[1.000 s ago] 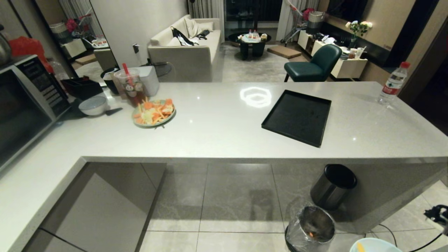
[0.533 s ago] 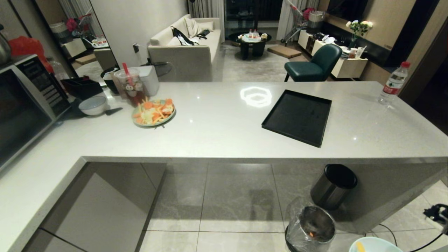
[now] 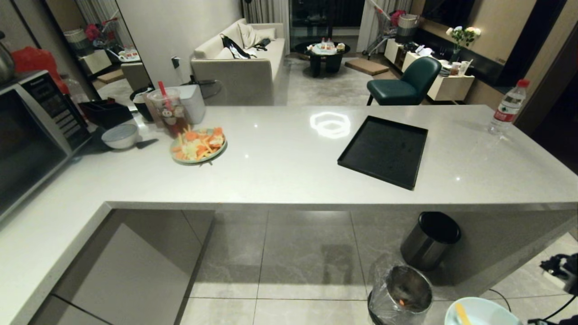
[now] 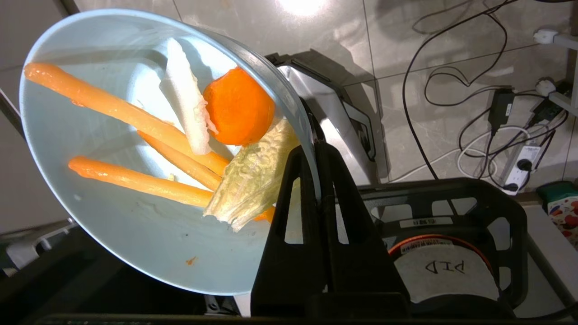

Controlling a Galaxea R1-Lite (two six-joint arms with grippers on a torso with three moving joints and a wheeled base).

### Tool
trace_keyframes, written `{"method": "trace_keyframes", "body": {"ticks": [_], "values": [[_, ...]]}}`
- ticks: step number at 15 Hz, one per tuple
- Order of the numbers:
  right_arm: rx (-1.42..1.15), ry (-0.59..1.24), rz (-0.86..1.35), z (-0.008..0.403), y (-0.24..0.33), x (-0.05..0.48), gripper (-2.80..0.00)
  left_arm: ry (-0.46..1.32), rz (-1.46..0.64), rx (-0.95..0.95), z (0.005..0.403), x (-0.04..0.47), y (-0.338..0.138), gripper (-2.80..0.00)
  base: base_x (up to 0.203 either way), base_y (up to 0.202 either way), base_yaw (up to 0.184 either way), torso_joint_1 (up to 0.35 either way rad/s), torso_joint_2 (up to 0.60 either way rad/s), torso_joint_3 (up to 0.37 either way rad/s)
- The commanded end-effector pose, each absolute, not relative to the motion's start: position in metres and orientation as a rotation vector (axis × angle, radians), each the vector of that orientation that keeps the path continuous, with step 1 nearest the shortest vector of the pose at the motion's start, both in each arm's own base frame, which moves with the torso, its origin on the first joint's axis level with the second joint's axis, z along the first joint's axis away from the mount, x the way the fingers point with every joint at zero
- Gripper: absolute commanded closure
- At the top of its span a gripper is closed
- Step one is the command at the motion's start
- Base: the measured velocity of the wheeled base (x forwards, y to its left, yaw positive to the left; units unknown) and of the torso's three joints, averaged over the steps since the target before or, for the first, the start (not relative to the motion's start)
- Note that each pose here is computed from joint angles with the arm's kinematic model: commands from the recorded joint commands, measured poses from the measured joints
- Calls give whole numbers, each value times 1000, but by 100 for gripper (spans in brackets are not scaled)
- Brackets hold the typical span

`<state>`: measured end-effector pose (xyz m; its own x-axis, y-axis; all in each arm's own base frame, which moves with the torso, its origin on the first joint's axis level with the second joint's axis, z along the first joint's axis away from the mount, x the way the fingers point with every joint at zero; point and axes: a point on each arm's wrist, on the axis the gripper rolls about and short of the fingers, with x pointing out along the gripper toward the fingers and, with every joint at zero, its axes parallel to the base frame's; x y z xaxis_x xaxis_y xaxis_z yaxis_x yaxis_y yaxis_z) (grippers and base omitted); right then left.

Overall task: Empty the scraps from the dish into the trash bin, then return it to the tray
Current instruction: Move the bowl over the trash can

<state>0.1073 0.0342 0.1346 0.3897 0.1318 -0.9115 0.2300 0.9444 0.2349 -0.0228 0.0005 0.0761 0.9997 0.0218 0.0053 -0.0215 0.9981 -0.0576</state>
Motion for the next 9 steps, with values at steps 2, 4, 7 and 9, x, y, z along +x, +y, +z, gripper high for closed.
{"method": "trace_keyframes", "body": {"ticks": [2, 4, 7, 9], "values": [[357, 1189, -85, 135, 34, 115, 0, -7, 21, -58, 76, -23, 1, 0, 0, 0, 0, 0, 0, 0], [357, 1189, -85, 135, 34, 114, 0, -5, 23, -58, 76, -23, 1, 0, 0, 0, 0, 0, 0, 0], [357, 1186, -85, 135, 34, 114, 0, -5, 23, -58, 76, -23, 1, 0, 0, 0, 0, 0, 0, 0], [356, 1194, -89, 133, 33, 111, 0, -5, 22, -58, 76, -23, 1, 0, 0, 0, 0, 0, 0, 0]]}}
